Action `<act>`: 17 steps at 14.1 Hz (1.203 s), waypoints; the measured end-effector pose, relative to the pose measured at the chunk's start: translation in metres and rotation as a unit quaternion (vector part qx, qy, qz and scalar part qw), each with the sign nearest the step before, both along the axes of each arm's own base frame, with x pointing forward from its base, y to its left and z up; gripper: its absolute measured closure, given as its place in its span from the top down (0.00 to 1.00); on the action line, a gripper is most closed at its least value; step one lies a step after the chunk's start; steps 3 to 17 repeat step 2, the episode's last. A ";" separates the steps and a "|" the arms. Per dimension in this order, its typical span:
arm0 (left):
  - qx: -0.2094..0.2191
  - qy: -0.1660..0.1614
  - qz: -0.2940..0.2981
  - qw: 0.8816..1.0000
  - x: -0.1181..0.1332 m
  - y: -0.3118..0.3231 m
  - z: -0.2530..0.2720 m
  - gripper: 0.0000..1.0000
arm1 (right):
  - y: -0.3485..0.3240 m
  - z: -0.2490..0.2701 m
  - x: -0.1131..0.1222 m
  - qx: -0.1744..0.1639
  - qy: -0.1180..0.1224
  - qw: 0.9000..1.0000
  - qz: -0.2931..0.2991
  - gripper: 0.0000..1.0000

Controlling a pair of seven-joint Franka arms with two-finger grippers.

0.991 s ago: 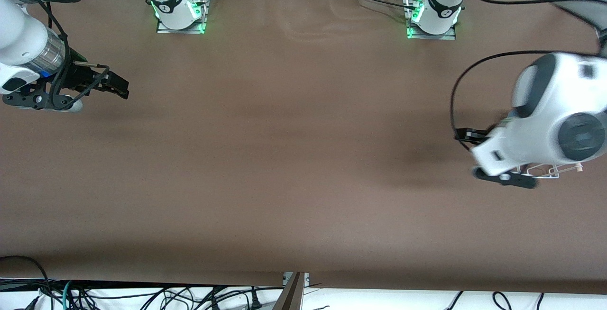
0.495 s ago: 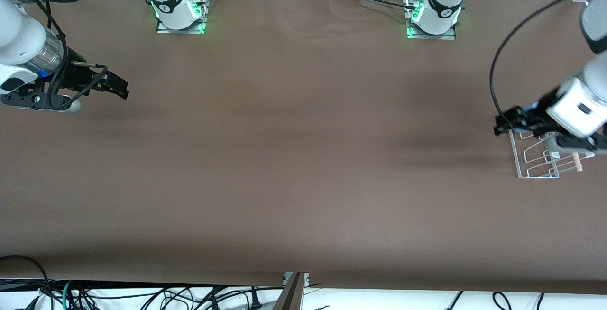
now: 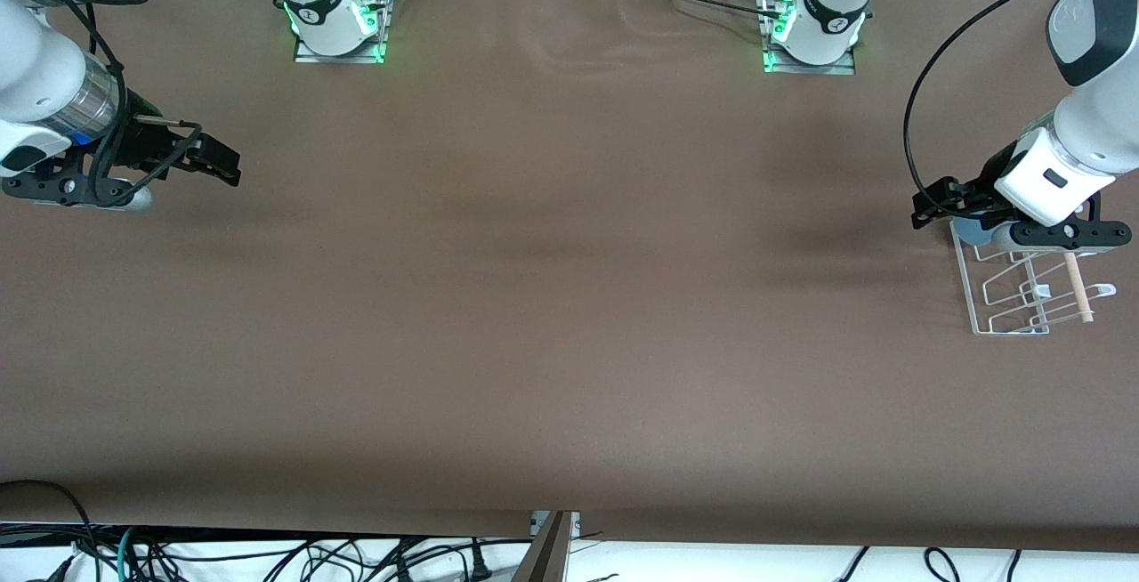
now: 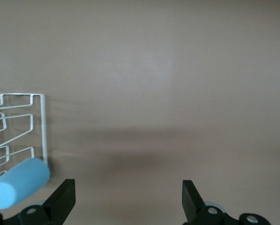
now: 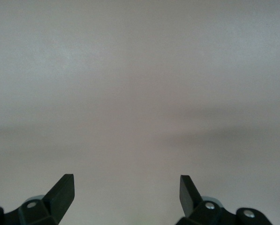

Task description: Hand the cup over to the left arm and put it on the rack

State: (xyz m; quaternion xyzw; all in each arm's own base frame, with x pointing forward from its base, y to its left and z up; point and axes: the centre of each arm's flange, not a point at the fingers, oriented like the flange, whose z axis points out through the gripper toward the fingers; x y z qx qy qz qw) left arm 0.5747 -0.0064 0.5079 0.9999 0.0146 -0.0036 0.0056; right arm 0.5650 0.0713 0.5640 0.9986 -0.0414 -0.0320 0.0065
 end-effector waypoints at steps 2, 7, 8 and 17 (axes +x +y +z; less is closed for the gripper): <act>0.006 -0.002 -0.001 1.000 -0.006 0.001 0.003 1.00 | 0.000 0.000 0.000 0.000 0.000 1.000 0.000 1.00; 0.006 -0.002 -0.001 1.000 -0.006 0.001 0.003 1.00 | 0.000 0.000 0.000 0.000 0.000 1.000 0.000 1.00; 0.006 -0.002 -0.001 1.000 -0.006 0.001 0.003 1.00 | 0.000 0.000 0.000 0.000 0.000 1.000 0.000 1.00; 0.006 -0.002 -0.001 1.000 -0.006 0.001 0.003 1.00 | 0.000 0.000 0.000 0.000 0.000 1.000 0.000 1.00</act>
